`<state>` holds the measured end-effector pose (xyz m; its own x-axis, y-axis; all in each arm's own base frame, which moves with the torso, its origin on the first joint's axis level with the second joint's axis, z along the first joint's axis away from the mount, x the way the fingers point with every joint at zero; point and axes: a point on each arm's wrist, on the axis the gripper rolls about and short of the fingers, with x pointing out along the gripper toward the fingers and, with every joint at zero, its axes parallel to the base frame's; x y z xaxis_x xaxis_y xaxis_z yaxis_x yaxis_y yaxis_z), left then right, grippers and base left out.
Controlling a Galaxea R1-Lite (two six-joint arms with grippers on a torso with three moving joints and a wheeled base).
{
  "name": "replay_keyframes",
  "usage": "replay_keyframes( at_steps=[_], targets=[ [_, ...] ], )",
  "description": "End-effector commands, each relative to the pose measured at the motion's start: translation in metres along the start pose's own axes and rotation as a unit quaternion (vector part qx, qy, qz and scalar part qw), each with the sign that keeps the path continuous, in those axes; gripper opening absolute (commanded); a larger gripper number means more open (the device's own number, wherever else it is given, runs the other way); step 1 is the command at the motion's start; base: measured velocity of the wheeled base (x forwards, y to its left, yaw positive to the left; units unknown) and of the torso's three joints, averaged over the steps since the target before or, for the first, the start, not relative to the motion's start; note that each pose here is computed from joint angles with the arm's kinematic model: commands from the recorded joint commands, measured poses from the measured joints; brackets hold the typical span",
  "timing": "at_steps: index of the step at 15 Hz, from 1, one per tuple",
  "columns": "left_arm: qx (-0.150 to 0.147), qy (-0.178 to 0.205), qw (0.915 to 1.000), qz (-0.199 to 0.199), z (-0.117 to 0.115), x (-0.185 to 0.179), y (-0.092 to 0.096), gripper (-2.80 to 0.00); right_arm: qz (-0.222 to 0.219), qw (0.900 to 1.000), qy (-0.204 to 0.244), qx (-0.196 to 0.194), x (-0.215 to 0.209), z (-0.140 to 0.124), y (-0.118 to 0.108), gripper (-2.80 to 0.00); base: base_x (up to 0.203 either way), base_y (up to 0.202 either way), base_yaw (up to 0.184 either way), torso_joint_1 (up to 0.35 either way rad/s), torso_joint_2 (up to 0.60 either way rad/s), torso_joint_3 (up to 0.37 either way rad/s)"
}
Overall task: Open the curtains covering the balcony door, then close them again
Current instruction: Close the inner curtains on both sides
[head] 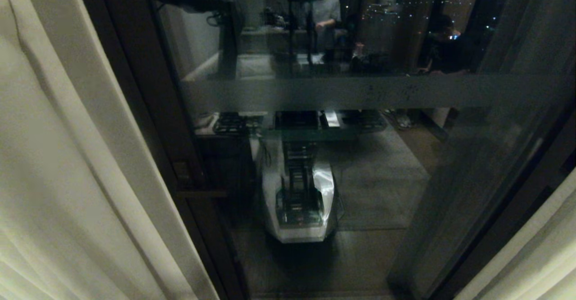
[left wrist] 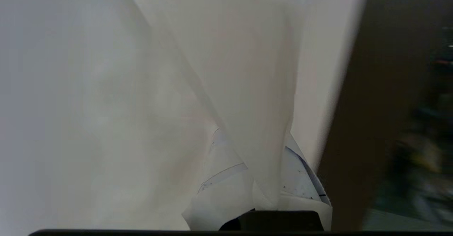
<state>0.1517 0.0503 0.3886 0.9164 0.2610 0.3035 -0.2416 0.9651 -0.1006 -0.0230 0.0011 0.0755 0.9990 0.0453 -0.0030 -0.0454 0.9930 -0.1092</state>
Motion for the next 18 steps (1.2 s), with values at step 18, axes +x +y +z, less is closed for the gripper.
replay_keyframes(
  at_steps=[18],
  targets=[
    [-0.061,0.043,0.9734,-0.217,-0.014,-0.009,-0.074,-2.80,0.000,1.000,0.001,0.000,0.000,0.000,0.000,-2.80,0.000,0.000,0.000,0.000,0.00,0.000]
  ],
)
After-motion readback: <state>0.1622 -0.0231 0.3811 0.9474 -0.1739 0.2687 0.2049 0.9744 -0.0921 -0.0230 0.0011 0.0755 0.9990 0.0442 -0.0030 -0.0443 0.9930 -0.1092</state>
